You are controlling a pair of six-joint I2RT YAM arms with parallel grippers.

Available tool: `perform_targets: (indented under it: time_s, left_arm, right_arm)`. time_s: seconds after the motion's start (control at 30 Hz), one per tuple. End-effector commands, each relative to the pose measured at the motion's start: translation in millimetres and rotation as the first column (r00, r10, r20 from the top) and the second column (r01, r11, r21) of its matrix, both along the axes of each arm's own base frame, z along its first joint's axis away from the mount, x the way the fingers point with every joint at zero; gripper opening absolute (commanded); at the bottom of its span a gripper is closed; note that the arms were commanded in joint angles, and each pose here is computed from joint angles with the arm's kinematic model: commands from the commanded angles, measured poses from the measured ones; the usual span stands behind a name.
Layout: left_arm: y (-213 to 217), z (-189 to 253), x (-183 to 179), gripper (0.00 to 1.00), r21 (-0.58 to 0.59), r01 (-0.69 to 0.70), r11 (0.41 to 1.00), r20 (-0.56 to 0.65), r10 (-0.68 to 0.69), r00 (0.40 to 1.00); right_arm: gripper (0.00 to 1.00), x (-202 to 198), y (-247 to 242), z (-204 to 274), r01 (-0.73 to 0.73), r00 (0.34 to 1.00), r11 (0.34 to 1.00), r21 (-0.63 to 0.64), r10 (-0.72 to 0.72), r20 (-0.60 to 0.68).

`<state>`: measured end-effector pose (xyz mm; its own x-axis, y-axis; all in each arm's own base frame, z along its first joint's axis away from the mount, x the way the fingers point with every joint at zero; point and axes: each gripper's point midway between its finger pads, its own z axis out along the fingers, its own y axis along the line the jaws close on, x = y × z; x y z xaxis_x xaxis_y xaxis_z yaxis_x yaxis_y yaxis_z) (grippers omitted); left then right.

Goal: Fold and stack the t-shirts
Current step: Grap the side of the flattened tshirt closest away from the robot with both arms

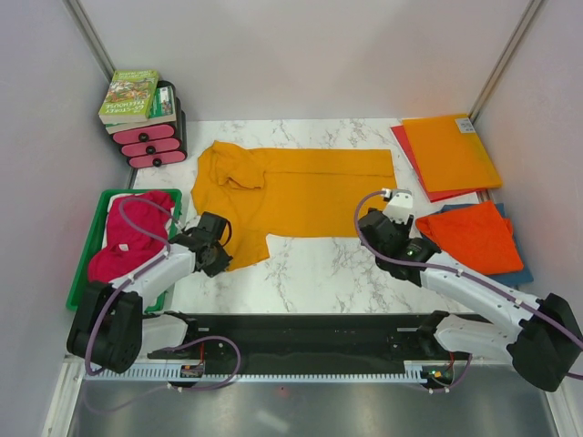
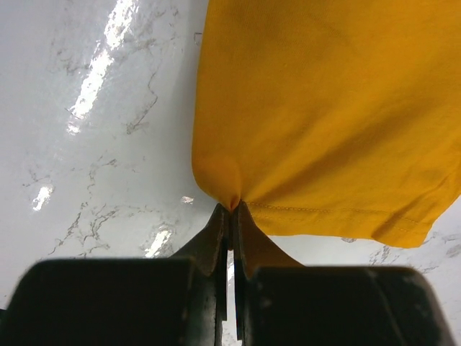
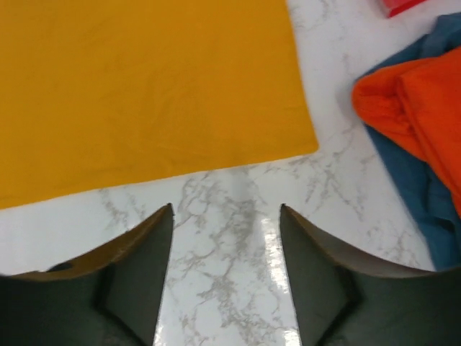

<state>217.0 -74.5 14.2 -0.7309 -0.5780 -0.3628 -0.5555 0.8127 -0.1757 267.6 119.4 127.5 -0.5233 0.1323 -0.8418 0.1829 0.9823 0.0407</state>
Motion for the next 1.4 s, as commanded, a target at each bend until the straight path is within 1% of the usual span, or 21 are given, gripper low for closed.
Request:
perform_targets:
  time_s: [0.0, 0.07, 0.17, 0.33, 0.43, 0.53, 0.7, 1.03, 1.37]
  left_arm:
    - [0.7, -6.4, -14.0, 0.02, -0.008, 0.009, 1.0, -0.037, -0.01, 0.999]
    - [-1.4, -6.8, -15.1, 0.02, -0.021, 0.008, 1.0, -0.042, -0.009, 0.999]
    - [-4.8, -5.4, -15.5, 0.02, -0.043, 0.008, 0.999, -0.042, -0.01, 0.999]
    - [-8.7, 1.2, -13.3, 0.02, -0.064, 0.022, 0.998, -0.016, -0.023, 1.0]
    - [-10.1, 2.5, -12.6, 0.02, -0.071, 0.025, 0.997, -0.013, -0.026, 1.0]
    - [-11.0, 0.6, -12.6, 0.02, -0.072, 0.026, 0.997, -0.025, -0.027, 0.999]
    - [-12.0, 0.1, -11.2, 0.02, -0.076, 0.026, 0.997, -0.025, -0.028, 0.999]
    - [-12.3, 1.9, -9.9, 0.02, -0.077, 0.03, 0.997, -0.019, -0.032, 0.999]
    - [-10.3, 2.5, -12.0, 0.02, -0.067, 0.036, 0.997, -0.015, -0.038, 0.999]
  right_arm:
    - [0.48, 3.0, -33.6, -7.7, 0.139, 0.99, 0.99, -0.022, -0.14, -0.007]
    - [0.37, 6.9, -28.3, -18.3, 0.128, 0.99, 0.992, -0.013, -0.129, -0.057]
    - [0.35, 15.4, -35.5, -34.8, 0.182, 0.976, 0.983, -0.017, -0.183, -0.115]
    - [0.36, 32.8, -41.6, -52.8, 0.225, 0.962, 0.971, 0.076, -0.209, -0.177]
    - [0.36, 41.5, -48.0, -56.6, 0.265, 0.952, 0.96, 0.093, -0.245, -0.181]
    - [0.39, 50.8, -52.6, -58.8, 0.283, 0.947, 0.954, 0.101, -0.261, -0.185]
    - [0.41, 58.4, -68.0, -78.4, 0.32, 0.927, 0.943, 0.093, -0.292, -0.235]
    - [0.46, 64.4, -79.3, -99.0, 0.356, 0.908, 0.931, 0.078, -0.324, -0.266]
    - [0.47, 50.2, -85.5, -122.7, 0.37, 0.887, 0.926, 0.071, -0.329, -0.325]
